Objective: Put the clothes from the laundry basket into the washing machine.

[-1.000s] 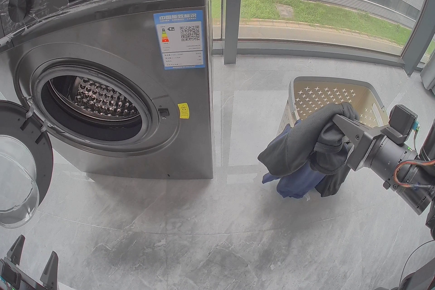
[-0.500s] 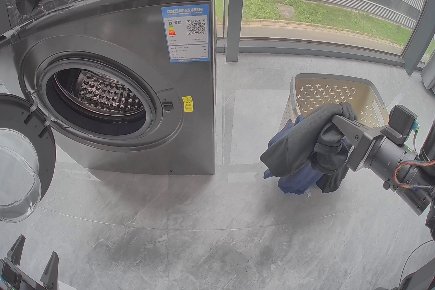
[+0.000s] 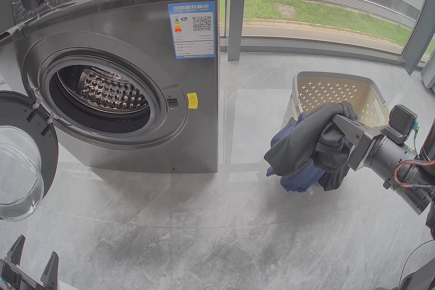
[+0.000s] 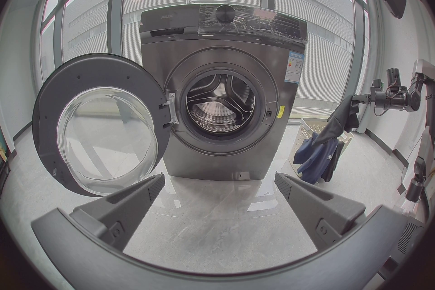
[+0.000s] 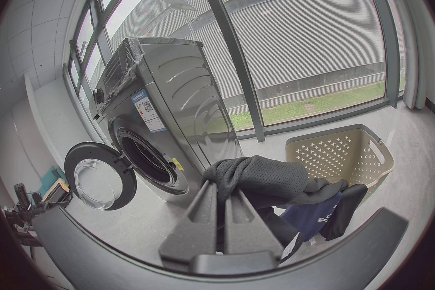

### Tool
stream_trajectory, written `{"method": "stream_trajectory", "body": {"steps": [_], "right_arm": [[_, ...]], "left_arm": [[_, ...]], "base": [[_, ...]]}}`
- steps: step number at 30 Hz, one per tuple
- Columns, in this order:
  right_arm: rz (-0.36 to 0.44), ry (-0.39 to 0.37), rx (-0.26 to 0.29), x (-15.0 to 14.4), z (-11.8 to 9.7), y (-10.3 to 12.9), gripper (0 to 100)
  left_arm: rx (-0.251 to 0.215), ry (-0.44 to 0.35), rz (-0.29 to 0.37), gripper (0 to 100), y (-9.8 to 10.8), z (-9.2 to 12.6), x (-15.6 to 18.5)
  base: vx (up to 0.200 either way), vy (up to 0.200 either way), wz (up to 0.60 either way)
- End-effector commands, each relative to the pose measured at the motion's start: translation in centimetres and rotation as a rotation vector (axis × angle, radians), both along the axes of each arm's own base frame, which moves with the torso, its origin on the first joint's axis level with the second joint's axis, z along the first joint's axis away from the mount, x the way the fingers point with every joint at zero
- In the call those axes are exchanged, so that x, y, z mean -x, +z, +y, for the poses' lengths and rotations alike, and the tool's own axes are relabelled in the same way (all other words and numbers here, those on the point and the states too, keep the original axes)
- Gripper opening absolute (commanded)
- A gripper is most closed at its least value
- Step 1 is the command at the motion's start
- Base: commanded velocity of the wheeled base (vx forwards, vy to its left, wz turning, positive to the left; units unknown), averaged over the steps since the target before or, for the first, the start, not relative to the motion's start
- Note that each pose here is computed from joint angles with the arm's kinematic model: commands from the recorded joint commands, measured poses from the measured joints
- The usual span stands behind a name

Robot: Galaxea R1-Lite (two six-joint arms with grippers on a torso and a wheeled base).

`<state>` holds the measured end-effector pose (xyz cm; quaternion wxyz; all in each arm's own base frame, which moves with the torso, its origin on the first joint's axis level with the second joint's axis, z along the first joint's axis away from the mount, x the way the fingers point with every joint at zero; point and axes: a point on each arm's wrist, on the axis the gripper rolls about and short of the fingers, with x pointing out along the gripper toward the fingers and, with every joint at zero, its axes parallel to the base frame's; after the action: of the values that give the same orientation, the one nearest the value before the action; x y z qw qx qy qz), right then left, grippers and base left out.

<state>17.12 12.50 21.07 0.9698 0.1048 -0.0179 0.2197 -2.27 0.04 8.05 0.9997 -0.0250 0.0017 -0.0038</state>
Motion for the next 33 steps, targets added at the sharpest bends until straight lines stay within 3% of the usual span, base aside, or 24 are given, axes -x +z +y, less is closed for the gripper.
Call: {"method": "stream_trajectory", "body": {"steps": [1, 11, 19, 26, 33], "right_arm": [[0.0, 0.0, 0.0, -0.01, 0.01, -0.01, 0], [-0.003, 0.0, -0.002, 0.01, 0.0, 0.07, 0], [-0.004, 0.0, -0.003, 0.0, 0.01, 0.11, 0], [-0.003, 0.0, -0.002, 0.01, 0.0, 0.07, 0], [-0.005, 0.0, -0.004, 0.02, -0.01, 0.14, 0]], "left_arm": [[0.001, 0.002, 0.004, 100, -0.48, 0.0, -0.03], [0.001, 0.002, 0.004, 100, -0.48, 0.0, -0.03], [0.001, 0.003, 0.004, 100, -0.48, 0.0, -0.03], [0.001, 0.002, 0.004, 100, -0.48, 0.0, -0.03], [-0.001, 0.002, 0.004, 100, -0.48, 0.0, -0.03]], "base": [[0.0, 0.0, 0.0], [0.0, 0.0, 0.0], [0.0, 0.2, 0.0], [0.0, 0.0, 0.0], [0.0, 0.2, 0.0]]}}
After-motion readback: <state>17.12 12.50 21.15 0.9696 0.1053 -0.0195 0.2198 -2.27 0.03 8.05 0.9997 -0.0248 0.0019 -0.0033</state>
